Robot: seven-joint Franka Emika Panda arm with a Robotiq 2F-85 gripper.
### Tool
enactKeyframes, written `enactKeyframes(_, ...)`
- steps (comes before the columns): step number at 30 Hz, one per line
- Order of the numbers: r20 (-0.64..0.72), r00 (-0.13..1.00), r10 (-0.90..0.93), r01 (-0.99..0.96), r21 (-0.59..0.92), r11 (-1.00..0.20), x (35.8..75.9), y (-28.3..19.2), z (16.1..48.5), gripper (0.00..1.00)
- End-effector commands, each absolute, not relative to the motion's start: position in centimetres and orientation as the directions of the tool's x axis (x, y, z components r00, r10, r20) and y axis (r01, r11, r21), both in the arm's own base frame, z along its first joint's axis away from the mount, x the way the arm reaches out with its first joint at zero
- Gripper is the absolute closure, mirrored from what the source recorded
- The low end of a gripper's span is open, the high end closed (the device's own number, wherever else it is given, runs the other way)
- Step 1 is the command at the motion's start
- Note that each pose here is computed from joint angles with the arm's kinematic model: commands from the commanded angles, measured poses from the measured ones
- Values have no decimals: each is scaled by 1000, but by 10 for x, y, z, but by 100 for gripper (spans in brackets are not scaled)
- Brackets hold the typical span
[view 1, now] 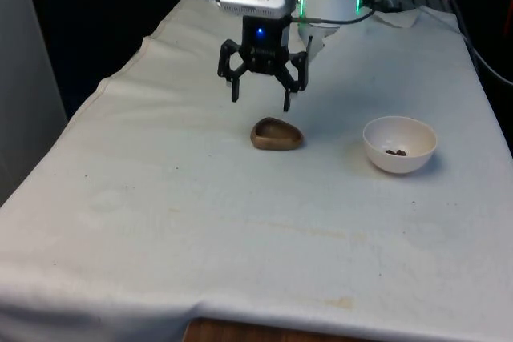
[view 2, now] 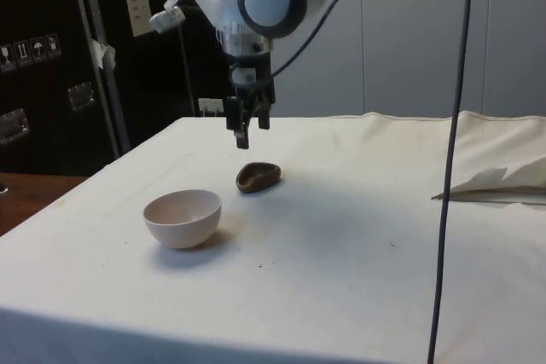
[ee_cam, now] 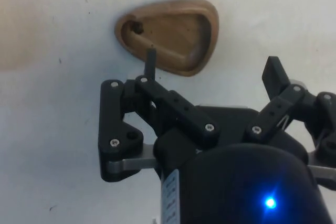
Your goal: Pour the coffee beans from the cup into the bowl.
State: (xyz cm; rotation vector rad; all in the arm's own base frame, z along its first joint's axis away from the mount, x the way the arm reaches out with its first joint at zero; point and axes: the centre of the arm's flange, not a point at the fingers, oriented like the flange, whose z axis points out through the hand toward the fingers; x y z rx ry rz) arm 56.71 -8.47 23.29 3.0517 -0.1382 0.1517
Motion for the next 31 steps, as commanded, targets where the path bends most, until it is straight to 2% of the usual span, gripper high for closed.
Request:
enactKeyframes(1, 100, 991, -85, -92, 68, -993, 566, -84, 239, 0)
enactKeyframes(27, 123, 988, -97, -105, 59, -993, 565, -84, 321, 0)
enactKeyframes(31, 125, 987, -98, -107, 62, -992, 565, -84, 325, 0)
